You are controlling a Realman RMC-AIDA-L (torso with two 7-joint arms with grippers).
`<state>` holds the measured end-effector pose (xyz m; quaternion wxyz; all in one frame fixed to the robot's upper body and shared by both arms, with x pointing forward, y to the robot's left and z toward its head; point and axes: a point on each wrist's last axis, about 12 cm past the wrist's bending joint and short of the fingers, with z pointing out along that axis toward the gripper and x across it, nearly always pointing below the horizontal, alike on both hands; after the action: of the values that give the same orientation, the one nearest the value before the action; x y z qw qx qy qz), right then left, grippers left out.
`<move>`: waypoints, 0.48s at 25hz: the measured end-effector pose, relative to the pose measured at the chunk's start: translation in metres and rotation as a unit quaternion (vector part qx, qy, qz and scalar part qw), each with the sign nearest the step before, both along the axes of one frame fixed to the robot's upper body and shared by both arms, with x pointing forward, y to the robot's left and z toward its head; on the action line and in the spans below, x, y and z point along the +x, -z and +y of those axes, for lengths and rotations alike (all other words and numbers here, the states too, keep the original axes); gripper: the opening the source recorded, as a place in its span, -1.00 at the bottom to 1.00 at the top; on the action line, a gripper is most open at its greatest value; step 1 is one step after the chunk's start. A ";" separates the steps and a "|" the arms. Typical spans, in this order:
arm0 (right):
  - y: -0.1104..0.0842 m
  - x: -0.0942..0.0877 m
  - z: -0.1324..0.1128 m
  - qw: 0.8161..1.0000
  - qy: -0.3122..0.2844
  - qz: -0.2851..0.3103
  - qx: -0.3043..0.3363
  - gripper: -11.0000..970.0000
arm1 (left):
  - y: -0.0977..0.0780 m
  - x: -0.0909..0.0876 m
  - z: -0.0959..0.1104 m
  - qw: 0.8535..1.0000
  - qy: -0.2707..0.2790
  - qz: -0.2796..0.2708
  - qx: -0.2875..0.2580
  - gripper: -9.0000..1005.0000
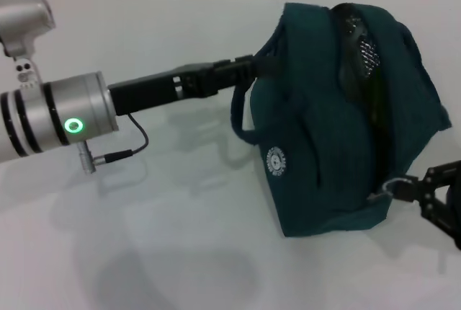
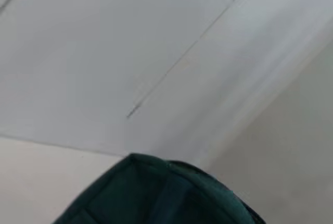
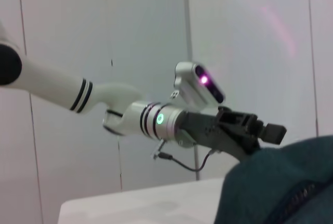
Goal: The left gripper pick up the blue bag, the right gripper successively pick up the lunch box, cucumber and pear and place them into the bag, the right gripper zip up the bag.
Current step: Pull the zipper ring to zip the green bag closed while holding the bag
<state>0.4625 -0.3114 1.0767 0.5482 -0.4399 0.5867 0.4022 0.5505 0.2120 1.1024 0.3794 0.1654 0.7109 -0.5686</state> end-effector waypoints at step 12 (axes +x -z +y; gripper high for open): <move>-0.029 0.031 0.008 0.996 0.018 -0.066 0.057 -0.96 | -0.006 -0.006 0.026 0.996 -0.045 -0.071 -0.031 0.19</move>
<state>0.4932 -0.3032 1.1060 0.6170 -0.4226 0.5331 0.3956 0.5449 0.2378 1.1083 0.4586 0.1613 0.6710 -0.5598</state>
